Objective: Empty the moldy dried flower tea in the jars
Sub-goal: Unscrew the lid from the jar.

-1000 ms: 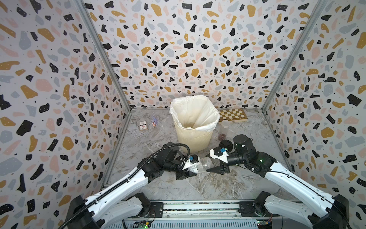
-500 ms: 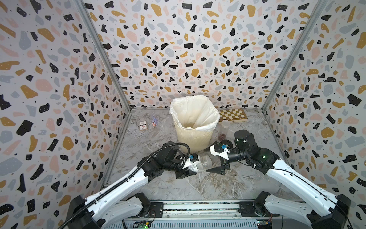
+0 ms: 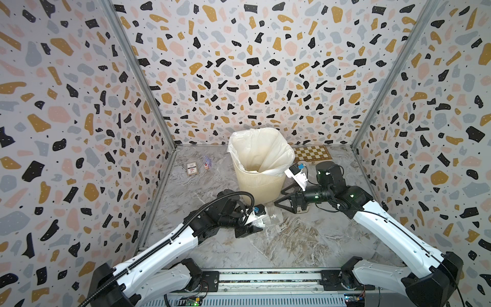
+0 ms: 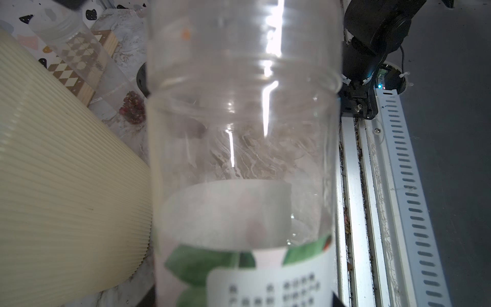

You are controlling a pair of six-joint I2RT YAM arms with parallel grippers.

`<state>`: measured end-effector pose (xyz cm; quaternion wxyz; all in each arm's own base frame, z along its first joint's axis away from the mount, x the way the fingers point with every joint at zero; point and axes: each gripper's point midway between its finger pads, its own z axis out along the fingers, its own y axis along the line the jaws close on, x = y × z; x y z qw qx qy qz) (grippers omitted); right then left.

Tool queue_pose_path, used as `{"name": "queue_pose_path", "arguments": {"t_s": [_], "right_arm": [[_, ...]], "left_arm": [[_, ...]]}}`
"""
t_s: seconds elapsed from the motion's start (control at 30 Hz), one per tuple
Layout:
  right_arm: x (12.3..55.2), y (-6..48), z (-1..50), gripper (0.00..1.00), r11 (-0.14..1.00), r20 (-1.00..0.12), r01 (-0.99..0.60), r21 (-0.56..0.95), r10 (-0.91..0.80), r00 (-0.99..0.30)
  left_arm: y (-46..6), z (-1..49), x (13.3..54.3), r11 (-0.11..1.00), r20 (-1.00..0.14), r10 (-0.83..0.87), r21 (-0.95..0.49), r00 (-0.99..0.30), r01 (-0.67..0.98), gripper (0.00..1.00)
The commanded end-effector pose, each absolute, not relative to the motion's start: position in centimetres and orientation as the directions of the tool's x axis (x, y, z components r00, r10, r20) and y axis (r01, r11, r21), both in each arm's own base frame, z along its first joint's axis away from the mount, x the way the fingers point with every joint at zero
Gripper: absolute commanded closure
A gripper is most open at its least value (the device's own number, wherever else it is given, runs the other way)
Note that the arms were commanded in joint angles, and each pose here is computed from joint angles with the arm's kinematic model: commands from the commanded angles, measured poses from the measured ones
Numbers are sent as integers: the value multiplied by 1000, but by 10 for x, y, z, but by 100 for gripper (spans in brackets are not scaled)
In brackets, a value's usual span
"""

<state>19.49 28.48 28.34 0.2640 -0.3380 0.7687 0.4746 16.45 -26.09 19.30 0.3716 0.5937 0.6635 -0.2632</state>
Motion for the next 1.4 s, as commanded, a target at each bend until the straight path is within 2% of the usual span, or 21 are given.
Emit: {"name": "queue_pose_path", "arguments": {"t_s": [0.0, 0.13, 0.47, 0.77, 0.9, 1.13, 1.23, 1.37], "right_arm": [[177, 289, 282, 7, 312, -643, -690, 653, -252, -723], [170, 293, 263, 13, 343, -600, -677, 651, -312, -736], [159, 297, 260, 28, 303, -589, -687, 661, -357, -725], [159, 293, 257, 39, 284, -682, -782, 555, -383, -623], [155, 295, 260, 42, 226, -785, -871, 435, -379, -490], [140, 296, 260, 41, 68, -909, -993, 93, -400, -113], [140, 291, 265, 39, 41, -926, -997, -64, -375, 44], [143, 290, 263, 40, -1, -900, -980, -200, -395, 184]], "left_arm": [[-262, 202, 171, 177, -826, 564, 134, 11, 975, 45], [-259, 199, 174, 190, -818, 574, 150, 14, 970, 45], [-260, 202, 176, 203, -829, 560, 150, 12, 968, 45], [-262, 207, 168, 172, -843, 537, 107, -3, 979, 45], [-263, 210, 165, 155, -846, 534, 86, -10, 984, 45], [-263, 211, 163, 139, -841, 541, 72, -15, 988, 45], [-263, 210, 161, 132, -842, 539, 63, -18, 989, 45], [-264, 213, 160, 126, -848, 530, 52, -23, 991, 45]]}}
